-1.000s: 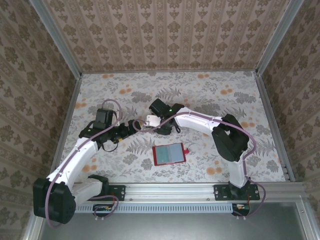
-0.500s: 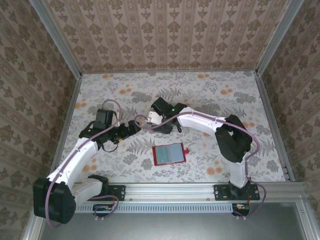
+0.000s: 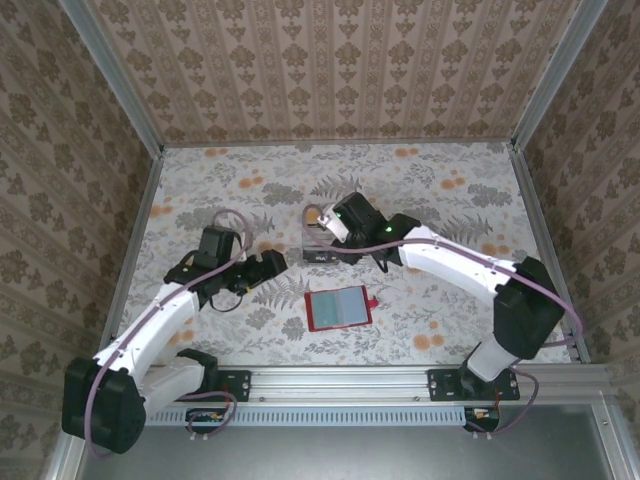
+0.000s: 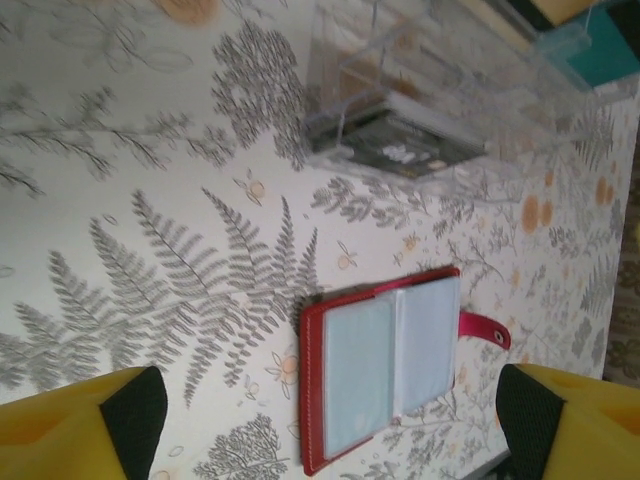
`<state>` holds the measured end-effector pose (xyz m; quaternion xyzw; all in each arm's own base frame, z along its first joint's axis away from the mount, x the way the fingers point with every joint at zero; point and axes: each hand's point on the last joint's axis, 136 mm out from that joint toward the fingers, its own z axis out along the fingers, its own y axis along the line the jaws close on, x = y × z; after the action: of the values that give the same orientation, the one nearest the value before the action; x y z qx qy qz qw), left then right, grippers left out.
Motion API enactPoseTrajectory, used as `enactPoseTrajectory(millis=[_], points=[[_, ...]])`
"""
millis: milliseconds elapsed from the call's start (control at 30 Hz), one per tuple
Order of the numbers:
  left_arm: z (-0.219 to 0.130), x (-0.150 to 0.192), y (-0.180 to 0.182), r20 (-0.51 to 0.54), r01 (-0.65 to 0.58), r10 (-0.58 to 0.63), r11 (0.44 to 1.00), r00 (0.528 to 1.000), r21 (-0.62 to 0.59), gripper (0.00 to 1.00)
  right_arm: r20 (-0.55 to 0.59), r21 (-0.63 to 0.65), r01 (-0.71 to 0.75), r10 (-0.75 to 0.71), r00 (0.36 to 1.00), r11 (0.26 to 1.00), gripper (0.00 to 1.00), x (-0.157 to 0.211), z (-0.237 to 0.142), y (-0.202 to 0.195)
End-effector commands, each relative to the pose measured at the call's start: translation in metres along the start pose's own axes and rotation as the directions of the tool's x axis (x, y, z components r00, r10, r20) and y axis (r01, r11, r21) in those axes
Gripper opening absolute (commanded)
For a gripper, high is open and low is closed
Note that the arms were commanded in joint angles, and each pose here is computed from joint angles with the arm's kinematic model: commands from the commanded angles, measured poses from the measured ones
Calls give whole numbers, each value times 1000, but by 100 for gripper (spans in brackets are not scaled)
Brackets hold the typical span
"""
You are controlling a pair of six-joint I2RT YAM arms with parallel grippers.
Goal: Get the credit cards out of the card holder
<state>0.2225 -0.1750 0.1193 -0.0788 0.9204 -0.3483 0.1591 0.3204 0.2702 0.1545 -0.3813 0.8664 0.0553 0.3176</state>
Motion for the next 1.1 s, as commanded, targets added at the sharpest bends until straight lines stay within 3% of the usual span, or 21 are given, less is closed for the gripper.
enactPoseTrajectory(millis=[0,233,400,500,733,1067], points=[[10,14,-8,-12,23,-22,999,1000,22,83,-19,-76,-259,258,966,963,22,14,-9,10],[35,44,-15,-71,9,-8,1000,997,16,70,-177,-166,-495,468,866,853,17,66,-2,43],[51,61,-20,-103,-4,6,1000,995,17,63,-223,-156,-577,541,811,801,18,99,4,52],[60,68,-21,-125,-8,9,1000,992,14,56,-243,-145,-602,561,791,786,18,116,8,55],[76,81,-24,-179,-32,32,999,983,3,53,-272,-119,-638,593,757,760,19,140,22,60],[90,91,-22,-229,-50,50,999,972,2,47,-299,-110,-633,582,756,766,17,151,32,70]])
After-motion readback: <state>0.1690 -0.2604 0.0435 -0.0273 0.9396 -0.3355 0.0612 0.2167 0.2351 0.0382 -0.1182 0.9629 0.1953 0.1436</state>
